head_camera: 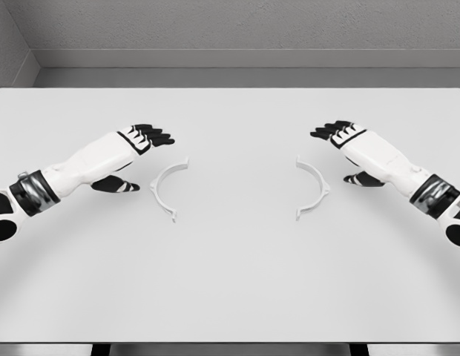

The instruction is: Assemble PVC drainage pipe clamps

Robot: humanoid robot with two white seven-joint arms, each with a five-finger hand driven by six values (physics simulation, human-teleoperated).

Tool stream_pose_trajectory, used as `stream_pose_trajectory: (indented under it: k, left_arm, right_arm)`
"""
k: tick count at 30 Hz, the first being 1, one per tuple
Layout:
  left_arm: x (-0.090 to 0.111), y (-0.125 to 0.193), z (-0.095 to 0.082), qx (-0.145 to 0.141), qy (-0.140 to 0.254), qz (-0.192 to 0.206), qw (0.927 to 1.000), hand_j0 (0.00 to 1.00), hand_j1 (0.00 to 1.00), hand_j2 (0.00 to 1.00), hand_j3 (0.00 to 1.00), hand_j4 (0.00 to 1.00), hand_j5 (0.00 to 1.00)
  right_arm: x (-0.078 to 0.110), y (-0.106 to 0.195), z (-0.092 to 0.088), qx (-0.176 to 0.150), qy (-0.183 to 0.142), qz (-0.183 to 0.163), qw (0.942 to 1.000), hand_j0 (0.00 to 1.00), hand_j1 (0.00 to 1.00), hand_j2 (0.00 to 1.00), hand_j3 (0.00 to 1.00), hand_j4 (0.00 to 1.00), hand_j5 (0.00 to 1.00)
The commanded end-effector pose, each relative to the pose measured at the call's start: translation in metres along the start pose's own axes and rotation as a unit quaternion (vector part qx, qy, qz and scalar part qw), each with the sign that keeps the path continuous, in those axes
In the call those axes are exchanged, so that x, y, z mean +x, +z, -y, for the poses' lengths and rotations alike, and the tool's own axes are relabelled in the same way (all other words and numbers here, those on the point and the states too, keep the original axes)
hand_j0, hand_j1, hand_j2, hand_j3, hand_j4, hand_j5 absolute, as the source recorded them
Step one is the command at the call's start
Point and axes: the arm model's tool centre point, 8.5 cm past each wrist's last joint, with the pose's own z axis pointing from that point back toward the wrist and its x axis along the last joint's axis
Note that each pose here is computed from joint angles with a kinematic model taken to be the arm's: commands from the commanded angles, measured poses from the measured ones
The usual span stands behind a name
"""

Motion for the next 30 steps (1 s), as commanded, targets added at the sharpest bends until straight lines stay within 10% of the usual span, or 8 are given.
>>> stream_pose_trajectory:
  k: [1, 30]
  left_arm:
    - [-0.001, 0.002, 0.001, -0.001, 0.003, -0.002, 1.0000, 1.00, 1.00, 1.00, 1.00, 1.00, 1.00]
    - [-0.018, -0.018, 0.028, 0.008, 0.049, -0.033, 0.9982, 1.00, 1.00, 1.00, 1.00, 1.00, 1.00]
  right_arm:
    - [0.000, 0.000, -0.004, 0.018, -0.001, 0.002, 0.9998, 1.00, 1.00, 1.00, 1.00, 1.00, 1.00]
    - [0.018, -0.009, -0.008, 0.030, 0.002, 0.031, 0.9990, 1.00, 1.00, 1.00, 1.00, 1.00, 1.00]
